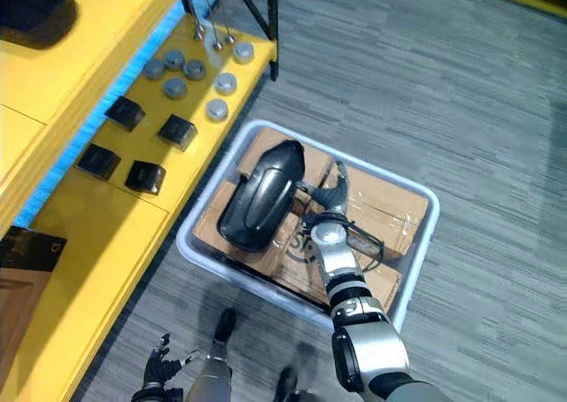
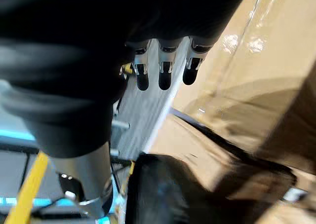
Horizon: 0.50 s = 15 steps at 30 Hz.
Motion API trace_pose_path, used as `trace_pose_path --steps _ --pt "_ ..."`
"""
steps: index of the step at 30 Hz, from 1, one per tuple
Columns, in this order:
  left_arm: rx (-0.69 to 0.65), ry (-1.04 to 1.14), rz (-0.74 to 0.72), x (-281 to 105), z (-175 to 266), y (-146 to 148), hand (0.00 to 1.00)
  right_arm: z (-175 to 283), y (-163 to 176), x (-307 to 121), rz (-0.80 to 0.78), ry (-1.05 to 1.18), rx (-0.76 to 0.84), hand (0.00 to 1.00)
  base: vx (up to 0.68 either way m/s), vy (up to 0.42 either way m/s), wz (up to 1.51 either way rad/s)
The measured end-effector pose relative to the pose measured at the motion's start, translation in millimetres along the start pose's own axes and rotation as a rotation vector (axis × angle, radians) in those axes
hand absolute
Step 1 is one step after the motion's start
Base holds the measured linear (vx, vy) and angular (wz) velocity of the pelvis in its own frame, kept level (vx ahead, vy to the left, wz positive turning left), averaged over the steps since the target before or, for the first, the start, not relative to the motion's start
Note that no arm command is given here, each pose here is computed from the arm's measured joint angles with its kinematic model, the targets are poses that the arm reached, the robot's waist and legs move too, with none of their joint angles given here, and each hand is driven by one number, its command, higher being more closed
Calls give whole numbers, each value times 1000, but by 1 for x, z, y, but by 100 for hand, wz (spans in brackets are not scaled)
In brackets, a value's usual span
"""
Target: Walk over and take plastic housings, then place them on the shelf
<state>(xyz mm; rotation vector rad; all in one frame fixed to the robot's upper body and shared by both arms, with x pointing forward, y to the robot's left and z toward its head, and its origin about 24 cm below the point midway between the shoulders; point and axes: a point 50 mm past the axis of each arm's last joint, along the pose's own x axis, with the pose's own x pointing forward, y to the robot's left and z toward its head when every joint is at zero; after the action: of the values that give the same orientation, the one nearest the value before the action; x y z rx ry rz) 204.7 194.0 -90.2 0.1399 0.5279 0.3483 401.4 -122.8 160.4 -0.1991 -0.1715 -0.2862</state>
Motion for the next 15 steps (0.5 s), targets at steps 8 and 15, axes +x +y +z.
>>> trace_pose_path --steps 8,15 --pt "-9 7 -32 3 4 -15 0 -13 41 -21 141 6 -170 0 6 -16 3" --pt "1 13 -2 3 3 -12 0 -20 56 -31 202 -2 -259 100 -32 62 1"
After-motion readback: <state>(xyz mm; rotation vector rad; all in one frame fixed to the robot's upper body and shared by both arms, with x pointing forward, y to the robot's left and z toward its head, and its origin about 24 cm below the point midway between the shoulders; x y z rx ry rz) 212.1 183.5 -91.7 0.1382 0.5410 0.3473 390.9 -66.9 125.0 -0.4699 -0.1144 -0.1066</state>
